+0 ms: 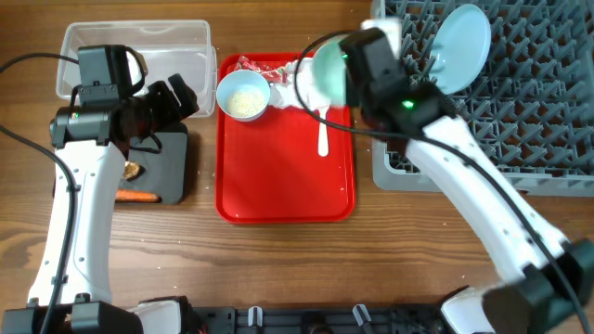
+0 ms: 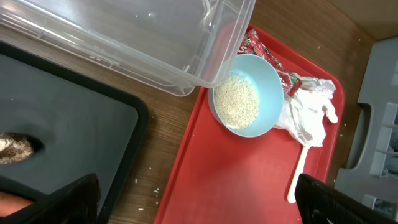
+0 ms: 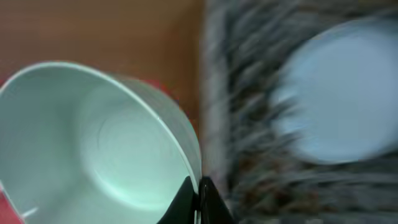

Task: Sort waste into correct bins and load items into the dishwasher rack
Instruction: 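Grasp the green bowl with the right gripper and place it in the rack, then grasp the rice bowl with the left gripper and lift it, then tip the rice bowl over the black tray to dump the rice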

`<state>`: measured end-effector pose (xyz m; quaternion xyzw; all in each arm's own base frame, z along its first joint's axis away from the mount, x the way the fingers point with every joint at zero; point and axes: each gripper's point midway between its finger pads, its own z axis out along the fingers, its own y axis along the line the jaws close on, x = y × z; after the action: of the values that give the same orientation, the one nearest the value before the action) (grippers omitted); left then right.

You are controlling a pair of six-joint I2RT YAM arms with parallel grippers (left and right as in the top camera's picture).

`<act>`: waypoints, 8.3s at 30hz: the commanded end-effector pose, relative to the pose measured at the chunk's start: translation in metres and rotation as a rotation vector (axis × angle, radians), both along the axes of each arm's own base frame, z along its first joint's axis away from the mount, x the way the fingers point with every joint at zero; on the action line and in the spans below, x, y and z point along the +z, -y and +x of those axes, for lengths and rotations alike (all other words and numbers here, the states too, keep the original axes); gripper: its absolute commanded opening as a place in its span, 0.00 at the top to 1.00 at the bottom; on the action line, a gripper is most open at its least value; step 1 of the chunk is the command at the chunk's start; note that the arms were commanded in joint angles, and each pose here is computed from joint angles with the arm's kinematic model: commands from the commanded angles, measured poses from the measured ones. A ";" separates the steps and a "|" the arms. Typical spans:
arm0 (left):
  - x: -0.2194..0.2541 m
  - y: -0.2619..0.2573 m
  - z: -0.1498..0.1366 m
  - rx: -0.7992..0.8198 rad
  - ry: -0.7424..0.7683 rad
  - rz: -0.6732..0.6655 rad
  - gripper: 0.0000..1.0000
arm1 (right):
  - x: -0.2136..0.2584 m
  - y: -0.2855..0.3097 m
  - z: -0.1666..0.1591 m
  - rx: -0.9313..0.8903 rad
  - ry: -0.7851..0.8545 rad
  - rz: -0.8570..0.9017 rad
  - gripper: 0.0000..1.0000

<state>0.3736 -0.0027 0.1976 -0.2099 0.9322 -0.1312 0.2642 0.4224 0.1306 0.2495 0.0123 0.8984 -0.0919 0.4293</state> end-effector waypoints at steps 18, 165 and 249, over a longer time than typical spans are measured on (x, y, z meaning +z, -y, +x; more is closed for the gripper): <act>0.006 0.000 0.002 -0.001 0.017 -0.010 0.00 | -0.010 0.115 0.134 -0.078 -0.030 -1.108 0.96; -0.066 0.070 -0.026 -0.367 -0.278 0.142 0.69 | -0.055 -0.087 -0.040 0.590 -0.372 0.485 0.26; -0.048 -0.050 -0.018 -0.229 0.138 -0.739 0.96 | -0.101 -0.014 -0.040 0.311 -0.567 0.535 0.25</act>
<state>0.3540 0.0496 0.1481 -0.1781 0.8400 -0.4667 0.2117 0.3838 0.1458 0.1388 -0.0264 0.9659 0.2146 0.1423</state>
